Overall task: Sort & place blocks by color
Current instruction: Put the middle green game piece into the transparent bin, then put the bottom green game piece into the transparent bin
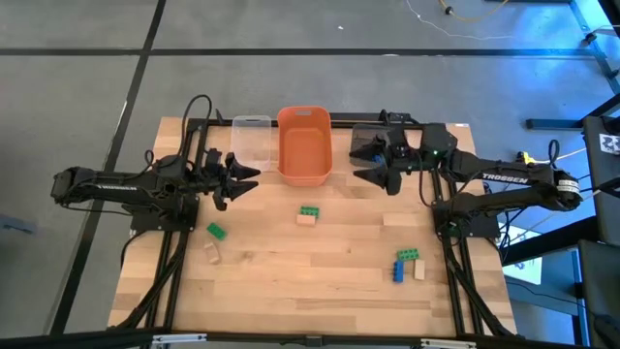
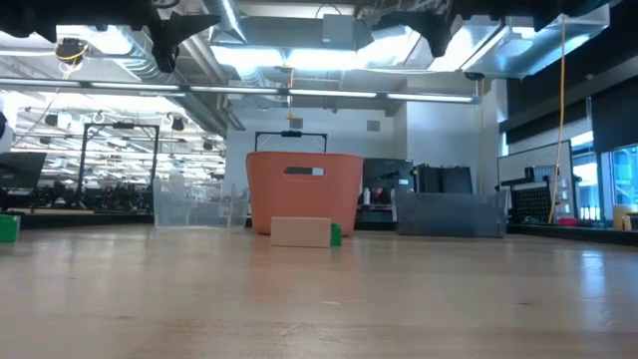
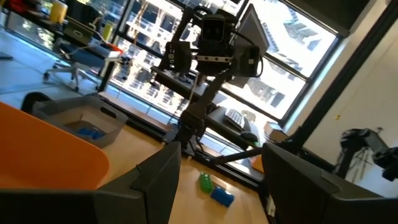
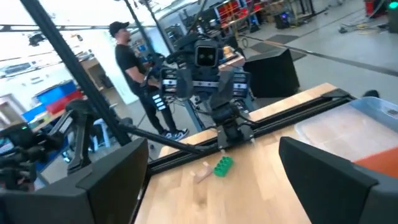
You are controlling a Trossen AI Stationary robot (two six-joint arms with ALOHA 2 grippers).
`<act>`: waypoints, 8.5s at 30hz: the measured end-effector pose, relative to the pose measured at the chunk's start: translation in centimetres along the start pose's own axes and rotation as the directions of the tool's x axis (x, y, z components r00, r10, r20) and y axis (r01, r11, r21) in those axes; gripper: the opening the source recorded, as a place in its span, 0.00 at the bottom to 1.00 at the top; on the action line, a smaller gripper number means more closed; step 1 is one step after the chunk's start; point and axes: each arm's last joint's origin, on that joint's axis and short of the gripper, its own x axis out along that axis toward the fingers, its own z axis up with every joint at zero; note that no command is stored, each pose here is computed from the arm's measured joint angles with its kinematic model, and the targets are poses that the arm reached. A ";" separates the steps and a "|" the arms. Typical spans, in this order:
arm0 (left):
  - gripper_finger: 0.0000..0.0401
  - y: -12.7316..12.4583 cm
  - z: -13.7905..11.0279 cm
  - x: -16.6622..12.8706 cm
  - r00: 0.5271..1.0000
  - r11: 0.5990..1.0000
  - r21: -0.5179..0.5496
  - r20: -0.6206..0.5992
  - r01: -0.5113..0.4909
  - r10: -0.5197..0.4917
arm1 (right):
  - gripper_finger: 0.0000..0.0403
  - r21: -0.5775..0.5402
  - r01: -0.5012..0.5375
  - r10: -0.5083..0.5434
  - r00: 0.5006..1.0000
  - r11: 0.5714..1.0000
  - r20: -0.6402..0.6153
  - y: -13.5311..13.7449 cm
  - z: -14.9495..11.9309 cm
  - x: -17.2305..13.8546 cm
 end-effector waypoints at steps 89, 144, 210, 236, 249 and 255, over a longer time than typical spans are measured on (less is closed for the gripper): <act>0.54 -5.6 -8.2 -1.5 0.106 0.910 0.369 -0.929 0.189 0.355 | 0.90 -0.023 0.046 -0.046 0.999 0.999 0.028 1.4 -0.6 0.5; 0.31 -0.8 -16.5 -0.7 -0.230 0.827 0.535 -0.795 0.173 0.562 | 0.90 0.005 0.047 -0.047 0.999 0.999 0.021 1.3 -0.6 0.5; 0.31 5.0 4.4 5.4 0.788 0.768 0.324 -0.098 -0.552 0.608 | 0.90 -0.032 -0.006 0.003 0.996 0.999 -0.088 2.1 -3.2 3.0; 0.52 16.5 0.9 2.8 0.193 0.445 0.410 -0.525 -0.797 0.829 | 0.90 -0.030 0.064 -0.066 0.995 0.998 -0.069 1.8 -3.2 3.0; 0.64 12.2 4.6 1.5 0.408 0.522 0.268 -0.384 -0.810 0.829 | 0.90 -0.010 0.062 -0.062 0.996 0.998 -0.060 1.9 -3.1 3.0; 0.63 8.7 6.6 1.3 0.604 0.646 0.192 -0.236 -0.739 0.761 | 0.90 -0.009 0.062 -0.062 0.996 0.998 -0.060 1.9 -3.1 3.0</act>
